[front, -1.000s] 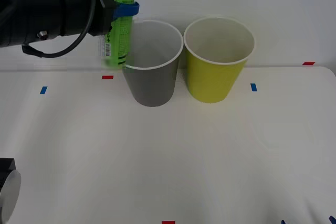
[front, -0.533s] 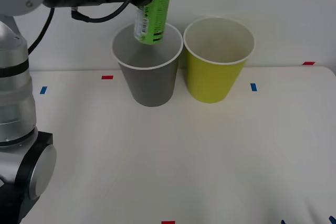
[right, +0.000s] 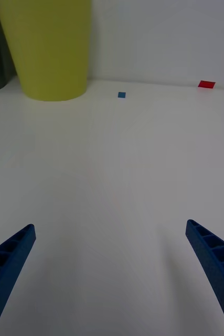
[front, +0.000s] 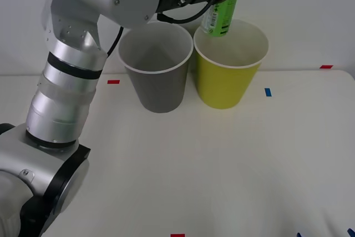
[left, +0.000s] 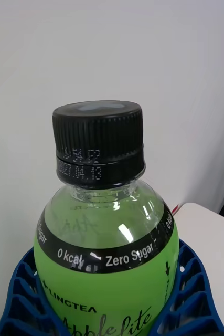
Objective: Put cans in the gray bin and PET bottles in the light green bin.
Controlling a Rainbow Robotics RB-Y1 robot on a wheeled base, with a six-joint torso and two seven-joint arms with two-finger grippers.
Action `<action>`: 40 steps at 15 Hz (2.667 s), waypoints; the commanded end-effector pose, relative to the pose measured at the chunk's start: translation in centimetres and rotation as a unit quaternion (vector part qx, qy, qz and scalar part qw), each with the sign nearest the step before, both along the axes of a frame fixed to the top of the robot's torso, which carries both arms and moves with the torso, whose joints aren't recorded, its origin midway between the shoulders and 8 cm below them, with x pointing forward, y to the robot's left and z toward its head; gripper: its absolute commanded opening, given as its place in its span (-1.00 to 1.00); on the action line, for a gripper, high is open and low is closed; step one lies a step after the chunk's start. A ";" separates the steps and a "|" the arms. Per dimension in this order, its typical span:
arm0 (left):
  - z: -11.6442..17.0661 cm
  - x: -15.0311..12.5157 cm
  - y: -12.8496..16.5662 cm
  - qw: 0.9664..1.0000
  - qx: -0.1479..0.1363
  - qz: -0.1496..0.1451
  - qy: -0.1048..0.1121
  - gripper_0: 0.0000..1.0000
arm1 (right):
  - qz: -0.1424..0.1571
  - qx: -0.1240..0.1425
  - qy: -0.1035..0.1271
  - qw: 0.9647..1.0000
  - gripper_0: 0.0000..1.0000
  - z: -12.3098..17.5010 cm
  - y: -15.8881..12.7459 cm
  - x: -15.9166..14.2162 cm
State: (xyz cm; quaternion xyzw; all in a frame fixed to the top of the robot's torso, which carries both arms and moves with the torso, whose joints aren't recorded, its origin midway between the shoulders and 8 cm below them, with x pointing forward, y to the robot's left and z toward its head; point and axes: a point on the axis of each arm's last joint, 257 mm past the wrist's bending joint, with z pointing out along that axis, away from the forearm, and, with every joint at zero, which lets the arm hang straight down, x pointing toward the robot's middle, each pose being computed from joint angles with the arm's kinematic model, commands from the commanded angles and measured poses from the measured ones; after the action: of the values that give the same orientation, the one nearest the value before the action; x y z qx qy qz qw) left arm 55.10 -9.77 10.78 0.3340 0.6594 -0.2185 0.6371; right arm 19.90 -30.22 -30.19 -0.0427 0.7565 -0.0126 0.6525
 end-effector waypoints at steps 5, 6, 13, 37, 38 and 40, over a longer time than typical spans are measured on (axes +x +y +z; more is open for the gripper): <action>1.0 2.3 -3.8 0.998 -0.013 -0.007 -0.063 -1.00 | 0.000 0.000 0.000 1.000 1.00 0.0 0.0 0.0; 0.9 2.3 -4.3 0.998 -0.022 -0.009 -0.061 -1.00 | 0.000 0.000 0.000 1.000 1.00 0.0 0.0 0.0; 0.2 3.1 -5.9 0.997 -0.062 -0.010 -0.053 -1.00 | 0.000 0.000 0.000 1.000 1.00 0.0 0.0 0.0; 0.3 -0.1 15.8 0.993 -0.004 0.085 -0.087 1.00 | 0.000 0.000 0.000 1.000 1.00 0.0 0.0 0.0; 0.1 -0.7 17.3 0.992 -0.008 0.096 -0.087 1.00 | 0.000 0.000 0.000 1.000 1.00 0.0 0.0 0.0; -1.1 -2.3 20.7 0.988 -0.020 0.121 -0.090 1.00 | 0.000 0.000 0.000 1.000 1.00 0.0 0.0 0.0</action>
State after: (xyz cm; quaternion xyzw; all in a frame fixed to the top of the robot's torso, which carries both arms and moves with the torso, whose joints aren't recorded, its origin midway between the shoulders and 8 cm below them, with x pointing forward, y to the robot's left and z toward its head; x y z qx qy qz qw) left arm 53.82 8.62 10.16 0.2723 0.6298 -0.1312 0.7155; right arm 19.90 -30.22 -30.19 -0.0427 0.7565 -0.0126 0.6525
